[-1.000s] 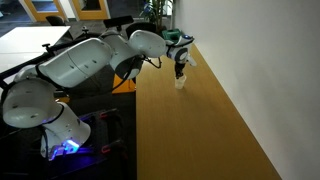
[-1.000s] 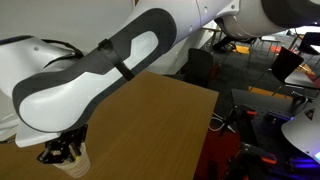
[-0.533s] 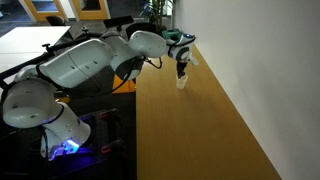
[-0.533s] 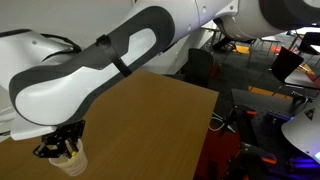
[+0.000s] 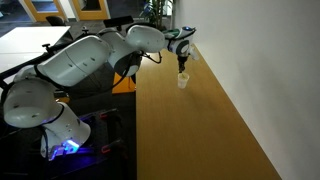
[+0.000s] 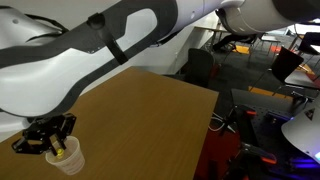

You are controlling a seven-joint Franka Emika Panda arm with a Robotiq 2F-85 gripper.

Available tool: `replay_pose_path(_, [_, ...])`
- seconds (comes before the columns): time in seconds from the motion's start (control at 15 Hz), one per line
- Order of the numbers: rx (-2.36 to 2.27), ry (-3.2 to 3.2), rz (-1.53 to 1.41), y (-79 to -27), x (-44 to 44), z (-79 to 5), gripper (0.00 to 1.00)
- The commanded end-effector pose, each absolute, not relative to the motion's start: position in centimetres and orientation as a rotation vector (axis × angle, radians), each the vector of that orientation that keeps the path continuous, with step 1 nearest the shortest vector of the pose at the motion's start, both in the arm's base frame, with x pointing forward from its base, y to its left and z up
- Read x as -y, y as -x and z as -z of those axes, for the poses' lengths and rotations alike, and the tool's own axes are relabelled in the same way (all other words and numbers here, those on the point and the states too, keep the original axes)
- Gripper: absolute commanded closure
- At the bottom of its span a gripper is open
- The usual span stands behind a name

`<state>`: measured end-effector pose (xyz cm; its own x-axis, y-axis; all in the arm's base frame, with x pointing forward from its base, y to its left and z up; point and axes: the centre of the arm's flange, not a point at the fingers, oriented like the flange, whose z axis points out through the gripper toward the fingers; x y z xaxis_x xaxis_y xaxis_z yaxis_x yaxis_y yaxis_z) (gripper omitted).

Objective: Remove the marker from the measuring cup and put it on the table

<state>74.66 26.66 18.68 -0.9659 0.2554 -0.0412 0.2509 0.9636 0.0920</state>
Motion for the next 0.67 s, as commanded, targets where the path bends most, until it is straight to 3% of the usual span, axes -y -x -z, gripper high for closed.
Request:
replay_pose_path(0.0, [-3.047, -0.517, -0.090, -72.4, -27.1, -22.5, 0.95])
replay_pose_path(0.6, [-2.942, -0.772, -0.094, -68.8, -26.6, -29.3, 0.95])
